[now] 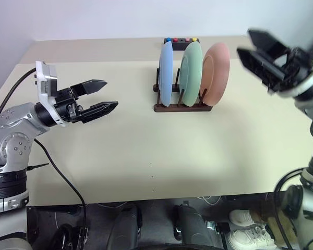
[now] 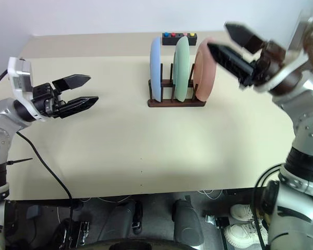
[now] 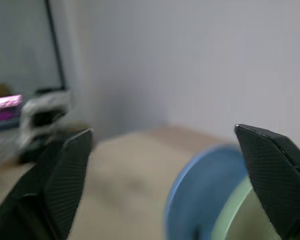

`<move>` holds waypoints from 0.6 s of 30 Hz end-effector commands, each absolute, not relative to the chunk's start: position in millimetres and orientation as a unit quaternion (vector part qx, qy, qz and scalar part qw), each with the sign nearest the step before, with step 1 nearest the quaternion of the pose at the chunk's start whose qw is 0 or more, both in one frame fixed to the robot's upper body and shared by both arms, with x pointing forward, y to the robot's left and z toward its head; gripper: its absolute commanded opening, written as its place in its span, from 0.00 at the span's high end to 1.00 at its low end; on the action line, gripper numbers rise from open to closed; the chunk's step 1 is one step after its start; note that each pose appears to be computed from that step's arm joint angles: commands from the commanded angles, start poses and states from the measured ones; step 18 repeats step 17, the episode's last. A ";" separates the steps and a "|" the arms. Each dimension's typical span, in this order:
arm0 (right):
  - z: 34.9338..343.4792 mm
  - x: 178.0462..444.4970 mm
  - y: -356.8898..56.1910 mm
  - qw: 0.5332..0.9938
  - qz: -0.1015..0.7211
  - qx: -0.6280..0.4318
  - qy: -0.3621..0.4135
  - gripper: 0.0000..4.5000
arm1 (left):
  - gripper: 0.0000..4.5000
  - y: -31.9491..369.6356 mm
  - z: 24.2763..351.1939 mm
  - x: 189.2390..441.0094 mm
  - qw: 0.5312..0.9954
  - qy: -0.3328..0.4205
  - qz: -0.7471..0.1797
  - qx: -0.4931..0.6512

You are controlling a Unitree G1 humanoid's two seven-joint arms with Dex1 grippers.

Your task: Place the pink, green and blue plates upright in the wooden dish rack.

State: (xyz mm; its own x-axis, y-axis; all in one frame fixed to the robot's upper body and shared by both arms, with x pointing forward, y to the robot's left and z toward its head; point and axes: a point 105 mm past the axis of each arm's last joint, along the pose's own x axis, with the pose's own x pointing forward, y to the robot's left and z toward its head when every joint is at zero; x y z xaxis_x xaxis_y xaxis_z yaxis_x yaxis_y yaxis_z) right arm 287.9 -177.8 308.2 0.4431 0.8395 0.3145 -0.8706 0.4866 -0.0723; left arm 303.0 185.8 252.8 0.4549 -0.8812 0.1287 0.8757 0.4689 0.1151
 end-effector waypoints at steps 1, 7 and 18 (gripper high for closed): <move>302.4 270.6 -174.6 0.827 0.542 0.018 -0.148 0.01 | 0.00 188.9 264.2 302.6 0.851 -0.105 -0.513 0.041; 278.3 259.3 -186.4 0.827 0.548 -0.022 -0.126 0.01 | 0.00 203.7 262.5 307.3 0.862 -0.103 -0.492 0.062; 233.9 265.3 -195.4 0.850 0.507 -0.109 -0.093 0.01 | 0.00 202.1 256.1 308.6 0.861 -0.094 -0.494 0.074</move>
